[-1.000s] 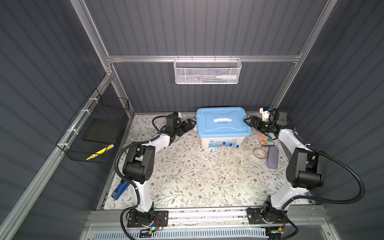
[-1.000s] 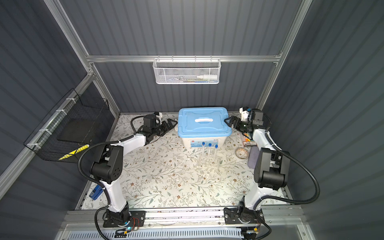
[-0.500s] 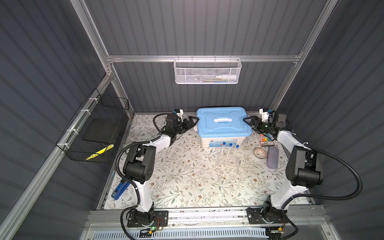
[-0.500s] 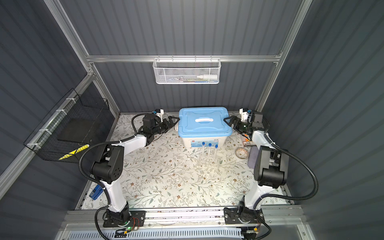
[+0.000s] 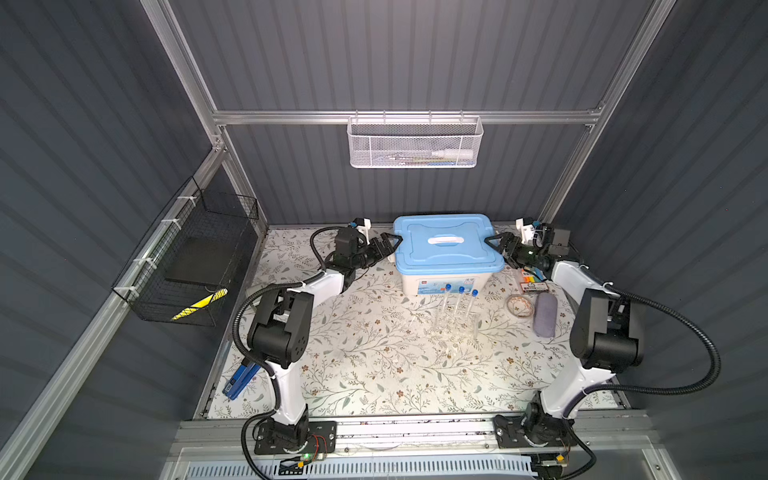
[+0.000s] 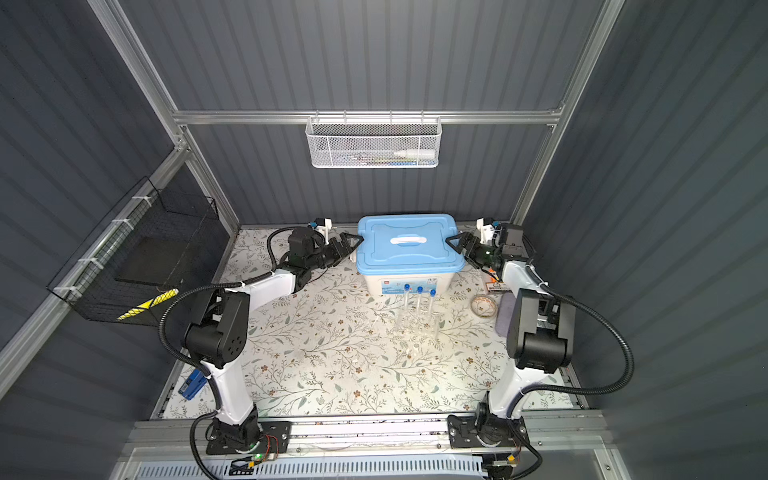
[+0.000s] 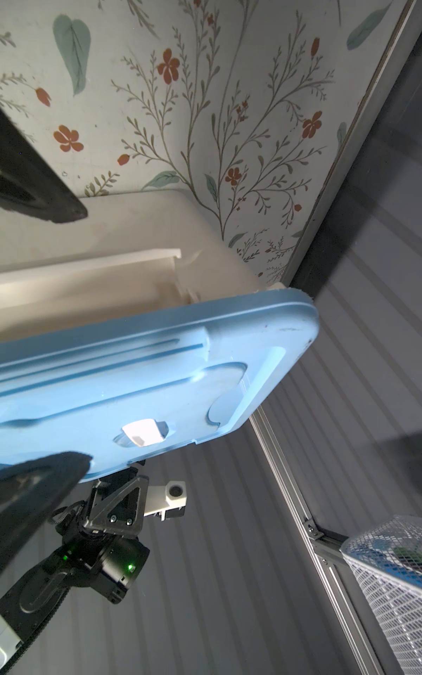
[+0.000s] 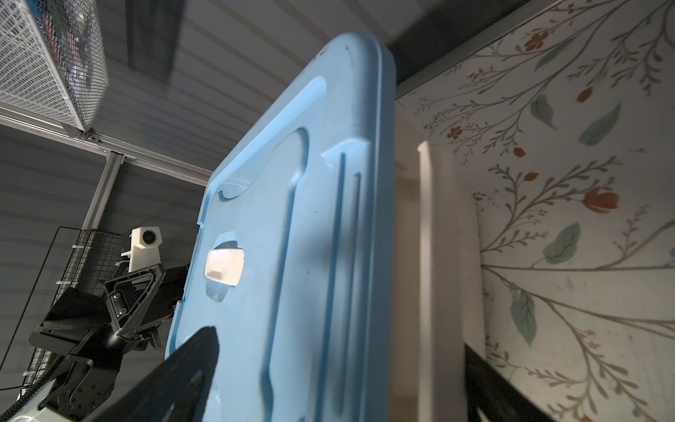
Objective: Organize the chemistry lab equipment
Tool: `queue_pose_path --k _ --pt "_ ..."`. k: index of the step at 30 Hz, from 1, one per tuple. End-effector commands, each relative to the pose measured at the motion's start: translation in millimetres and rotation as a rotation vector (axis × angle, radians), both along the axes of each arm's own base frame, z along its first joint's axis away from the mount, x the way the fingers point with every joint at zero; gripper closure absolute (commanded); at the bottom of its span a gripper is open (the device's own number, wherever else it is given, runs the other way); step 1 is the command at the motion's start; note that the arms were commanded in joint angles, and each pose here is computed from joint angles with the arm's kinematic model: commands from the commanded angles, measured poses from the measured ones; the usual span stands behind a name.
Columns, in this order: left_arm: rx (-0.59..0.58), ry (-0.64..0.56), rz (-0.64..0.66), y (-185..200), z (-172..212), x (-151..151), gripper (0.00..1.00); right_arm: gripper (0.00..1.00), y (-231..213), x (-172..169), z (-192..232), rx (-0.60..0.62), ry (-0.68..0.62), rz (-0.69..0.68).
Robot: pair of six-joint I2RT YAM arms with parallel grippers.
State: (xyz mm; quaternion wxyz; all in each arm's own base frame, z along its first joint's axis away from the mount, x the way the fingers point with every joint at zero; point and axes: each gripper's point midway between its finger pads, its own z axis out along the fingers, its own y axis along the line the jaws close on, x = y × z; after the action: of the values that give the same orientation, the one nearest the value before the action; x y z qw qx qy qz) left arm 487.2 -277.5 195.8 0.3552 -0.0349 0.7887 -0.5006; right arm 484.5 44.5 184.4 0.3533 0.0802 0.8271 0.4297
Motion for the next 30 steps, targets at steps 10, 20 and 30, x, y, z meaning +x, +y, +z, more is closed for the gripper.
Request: queue_pose_path --k 10,20,30 --pt "-0.048 0.009 -0.082 -28 4 -6 0.0 0.1 4 -3 12 -0.044 -0.035 0.003" --pt "-0.052 0.004 -0.073 -28 13 -6 0.03 0.15 8 -11 19 -0.181 -0.072 -0.005" --pt "-0.026 -0.018 -0.07 -29 28 -8 0.12 0.17 14 -18 31 -0.266 -0.103 0.002"
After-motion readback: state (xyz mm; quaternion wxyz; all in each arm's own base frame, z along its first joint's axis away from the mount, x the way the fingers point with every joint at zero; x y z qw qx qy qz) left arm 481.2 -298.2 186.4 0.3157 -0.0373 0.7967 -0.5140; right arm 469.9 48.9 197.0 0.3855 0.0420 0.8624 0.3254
